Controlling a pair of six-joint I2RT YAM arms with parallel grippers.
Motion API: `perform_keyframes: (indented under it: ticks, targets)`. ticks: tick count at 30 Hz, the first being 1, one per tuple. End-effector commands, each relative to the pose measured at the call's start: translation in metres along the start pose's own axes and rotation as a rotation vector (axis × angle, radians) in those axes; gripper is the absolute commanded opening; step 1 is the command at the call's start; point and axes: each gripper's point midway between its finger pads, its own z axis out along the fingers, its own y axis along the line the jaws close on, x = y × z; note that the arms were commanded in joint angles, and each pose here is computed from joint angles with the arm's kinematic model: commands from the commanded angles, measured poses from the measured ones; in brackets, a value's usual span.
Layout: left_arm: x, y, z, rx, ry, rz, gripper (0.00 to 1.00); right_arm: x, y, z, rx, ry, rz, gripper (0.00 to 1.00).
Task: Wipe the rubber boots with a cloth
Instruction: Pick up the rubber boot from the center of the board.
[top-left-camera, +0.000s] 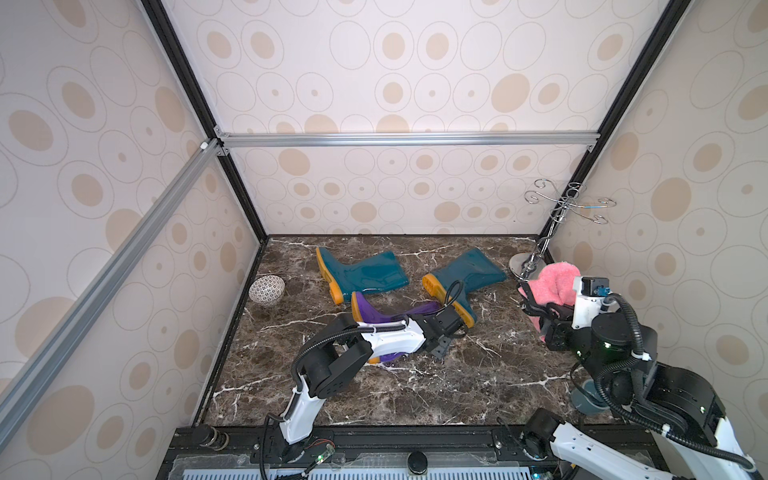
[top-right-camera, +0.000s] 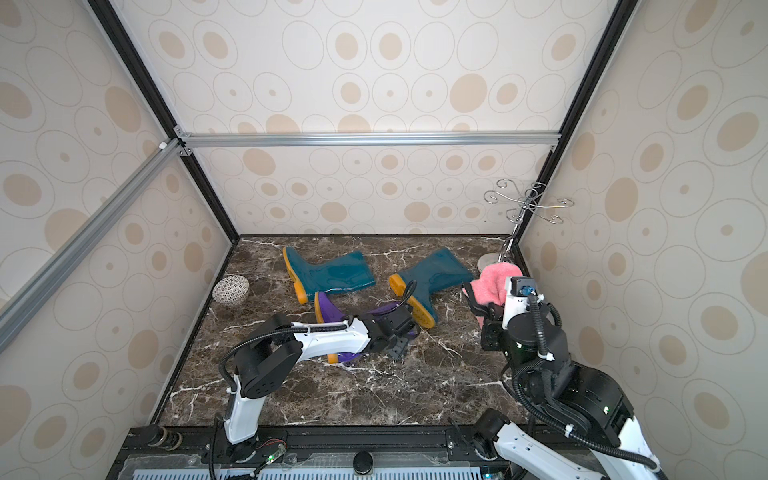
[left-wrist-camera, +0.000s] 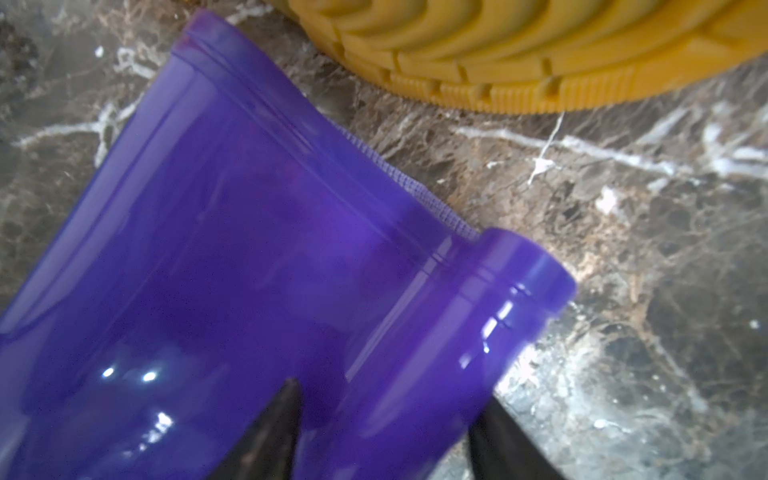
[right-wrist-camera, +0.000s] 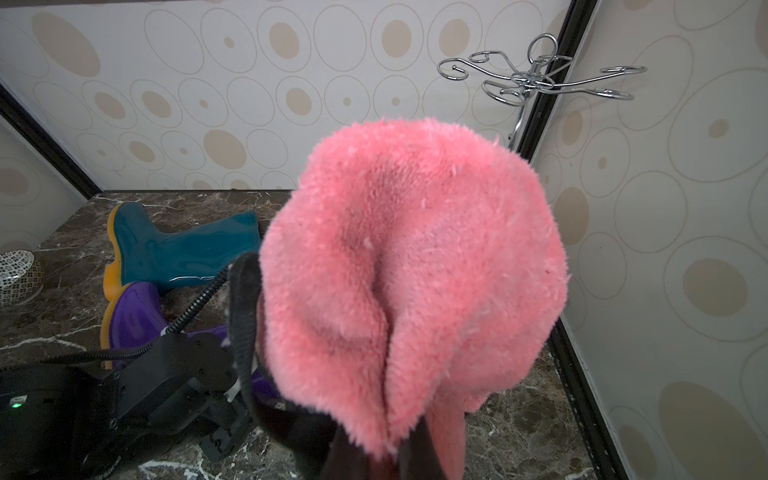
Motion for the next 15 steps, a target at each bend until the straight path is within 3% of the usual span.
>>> perform_keyframes:
  ticks: [1,11,15]
  targets:
    - [0.006,-0.002,0.000,0.009,0.008,0.013,0.41,-0.001,-0.003,-0.003,0.002,-0.015,0.001,0.00]
    - [-0.015,0.008,-0.052,0.050,-0.143,-0.047,0.00,0.000,-0.001,-0.002,-0.007,-0.016,0.007,0.00]
    - [-0.020,0.015,-0.071,0.050,-0.197,-0.059,0.00,0.000,0.000,0.000,-0.010,-0.024,0.009,0.00]
